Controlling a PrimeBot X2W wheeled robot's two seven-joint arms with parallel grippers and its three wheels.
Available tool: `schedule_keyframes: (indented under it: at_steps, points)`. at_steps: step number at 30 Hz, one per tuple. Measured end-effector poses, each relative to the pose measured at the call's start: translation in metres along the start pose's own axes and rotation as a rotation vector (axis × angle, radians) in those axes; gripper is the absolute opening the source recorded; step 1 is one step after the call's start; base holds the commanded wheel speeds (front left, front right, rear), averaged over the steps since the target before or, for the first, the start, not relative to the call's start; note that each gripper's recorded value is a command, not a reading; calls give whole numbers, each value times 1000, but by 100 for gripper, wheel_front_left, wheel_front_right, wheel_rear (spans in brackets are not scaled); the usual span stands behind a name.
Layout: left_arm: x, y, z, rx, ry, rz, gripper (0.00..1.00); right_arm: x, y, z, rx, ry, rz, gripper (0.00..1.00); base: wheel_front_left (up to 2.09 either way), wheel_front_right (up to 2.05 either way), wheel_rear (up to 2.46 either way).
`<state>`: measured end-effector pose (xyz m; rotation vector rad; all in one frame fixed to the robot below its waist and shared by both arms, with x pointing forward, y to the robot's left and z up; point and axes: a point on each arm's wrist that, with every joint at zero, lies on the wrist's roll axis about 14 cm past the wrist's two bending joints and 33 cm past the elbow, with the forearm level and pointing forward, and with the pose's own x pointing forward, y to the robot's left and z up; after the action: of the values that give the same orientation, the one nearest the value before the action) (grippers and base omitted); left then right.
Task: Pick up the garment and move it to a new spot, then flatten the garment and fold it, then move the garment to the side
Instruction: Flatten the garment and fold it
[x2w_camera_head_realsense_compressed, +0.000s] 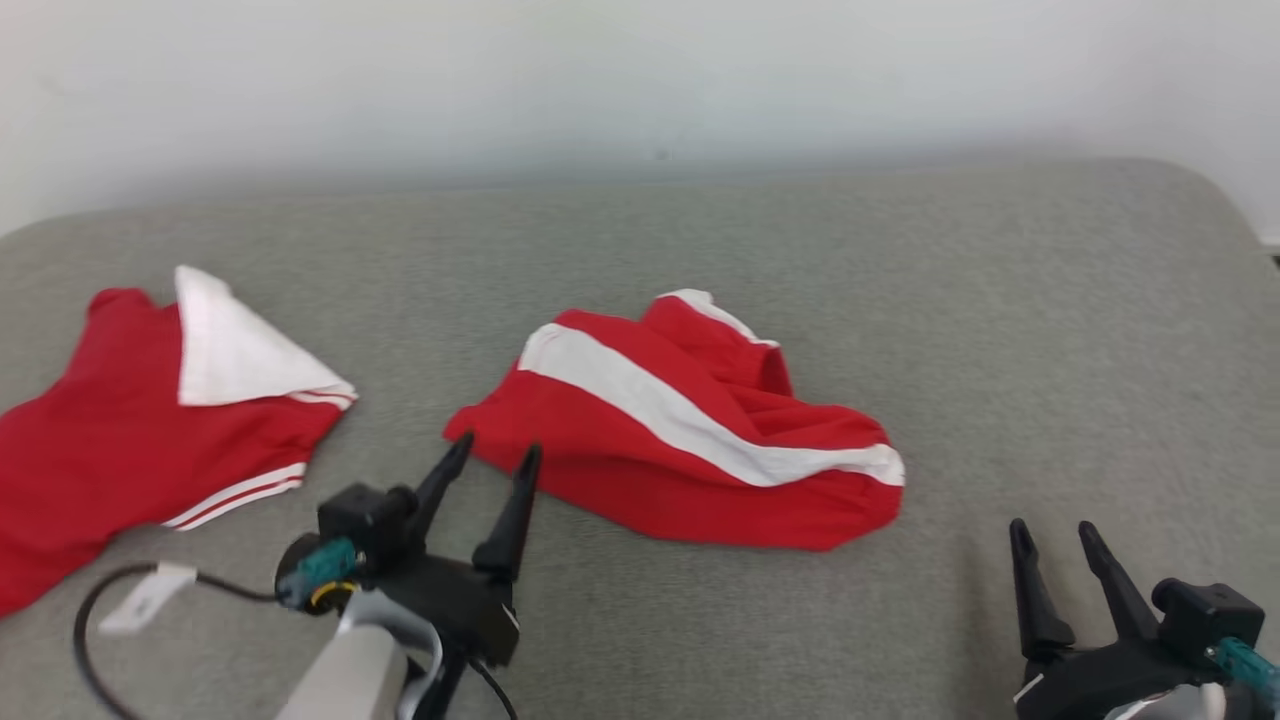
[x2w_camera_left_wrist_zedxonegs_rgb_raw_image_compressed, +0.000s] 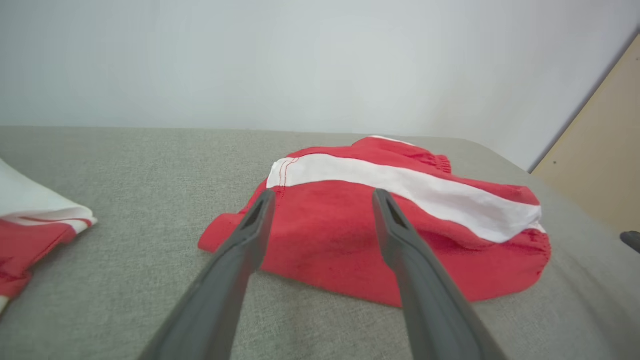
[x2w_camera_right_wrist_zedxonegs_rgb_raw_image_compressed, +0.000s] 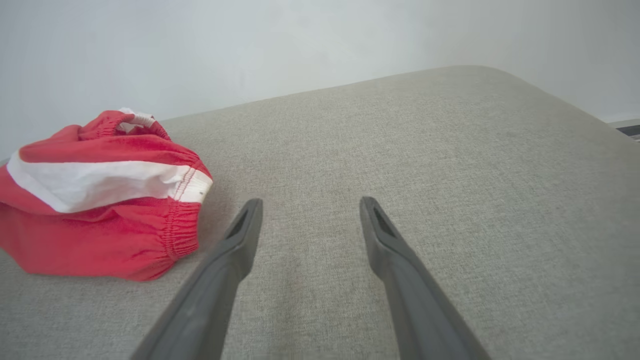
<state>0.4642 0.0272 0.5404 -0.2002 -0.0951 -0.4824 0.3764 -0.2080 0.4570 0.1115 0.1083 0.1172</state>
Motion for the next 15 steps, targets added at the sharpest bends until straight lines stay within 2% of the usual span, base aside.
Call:
schedule_keyframes:
  at_steps: [8,15]
  points:
    - [51,6,-31,3,131,-1,100,-10,-12,4,15,-19,-63,100,0,0,0]
    - [49,15,-84,-1,295,32,100,-14,-21,-4,16,6,-99,100,0,0,0]
